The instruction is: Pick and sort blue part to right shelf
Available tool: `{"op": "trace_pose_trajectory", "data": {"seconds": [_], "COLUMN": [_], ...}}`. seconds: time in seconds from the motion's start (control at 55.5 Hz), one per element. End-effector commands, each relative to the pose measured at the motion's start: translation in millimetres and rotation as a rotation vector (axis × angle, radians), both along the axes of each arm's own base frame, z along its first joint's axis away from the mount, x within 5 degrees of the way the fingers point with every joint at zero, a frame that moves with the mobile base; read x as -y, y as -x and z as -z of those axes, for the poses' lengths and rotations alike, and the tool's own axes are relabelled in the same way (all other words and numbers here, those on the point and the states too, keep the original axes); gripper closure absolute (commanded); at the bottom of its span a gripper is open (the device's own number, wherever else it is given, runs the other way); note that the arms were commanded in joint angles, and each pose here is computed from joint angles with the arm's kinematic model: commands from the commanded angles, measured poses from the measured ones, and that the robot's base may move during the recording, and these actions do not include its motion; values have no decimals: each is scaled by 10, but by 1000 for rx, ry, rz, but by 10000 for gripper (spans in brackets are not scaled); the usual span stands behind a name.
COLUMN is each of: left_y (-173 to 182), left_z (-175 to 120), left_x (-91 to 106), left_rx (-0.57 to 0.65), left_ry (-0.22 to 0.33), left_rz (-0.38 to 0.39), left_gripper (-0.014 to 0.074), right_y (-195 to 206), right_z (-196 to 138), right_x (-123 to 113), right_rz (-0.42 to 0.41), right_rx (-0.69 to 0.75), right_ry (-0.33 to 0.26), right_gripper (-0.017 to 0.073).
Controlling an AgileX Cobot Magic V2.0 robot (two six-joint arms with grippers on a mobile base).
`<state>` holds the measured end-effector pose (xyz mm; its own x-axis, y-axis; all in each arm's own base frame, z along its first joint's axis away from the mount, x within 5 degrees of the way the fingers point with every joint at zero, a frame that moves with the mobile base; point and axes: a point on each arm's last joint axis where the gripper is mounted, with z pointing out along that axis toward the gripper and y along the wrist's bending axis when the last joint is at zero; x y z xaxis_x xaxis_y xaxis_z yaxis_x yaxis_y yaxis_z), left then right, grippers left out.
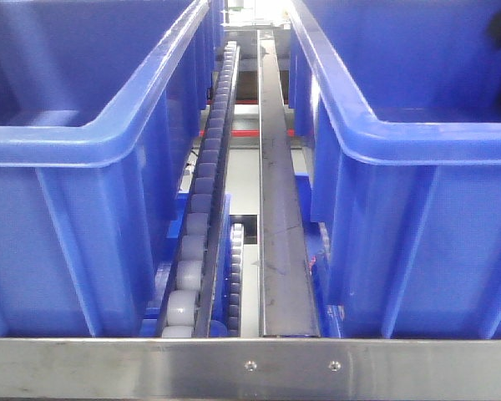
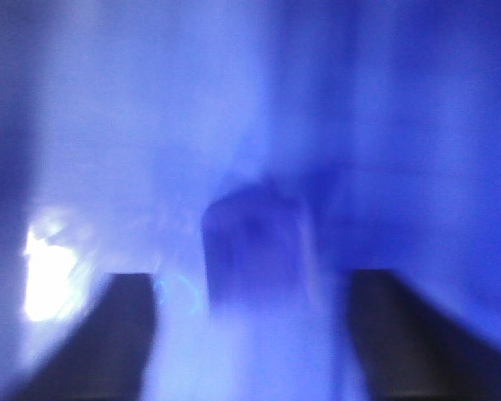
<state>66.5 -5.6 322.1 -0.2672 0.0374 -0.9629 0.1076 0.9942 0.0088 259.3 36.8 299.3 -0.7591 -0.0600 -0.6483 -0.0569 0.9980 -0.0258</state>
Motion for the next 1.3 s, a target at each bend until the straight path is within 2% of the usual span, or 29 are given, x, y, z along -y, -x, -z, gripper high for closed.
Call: {"op": "trace_pose_trajectory", "data": {"seconds": [0.0,0.108,0.162,0.468,0.666,0.864,1.098,1.207,1.279], "left_y": [7,14,13,7,-9,-9,-6,-6,-6], "left_z": [-158,-169,-173,-158,-92,-84,-70,-70,-70], "left_x": [3,-3,-4,-3,0,-1,-4,-4,-4], "left_rx": [107,122,127,126,104,98,81,81,81], "left_ry": [4,-7,-11,-12,-15,-16,-18,-18,-18], "left_rz": [9,6,5,6,6,5,3,3,3], "left_gripper": [470,470,470,470,470,470,470,470,470], "right_y": [277,645,818,1786,2169,2297,2293,2298,2300], "right_z": [-249,-290,-310,-289,-217,-234,-247,-278,-295], "right_x": [46,105,133,301,368,389,394,360,351], "right_rz": [-38,-48,-49,-47,-44,-44,-46,-52,-54], "right_rx": [183,283,335,637,792,866,880,907,923], "right_ry": [5,-8,-17,-63,-86,-97,-79,-165,-190], "right_gripper": [290,477,532,522,522,522,522,522,522]}}
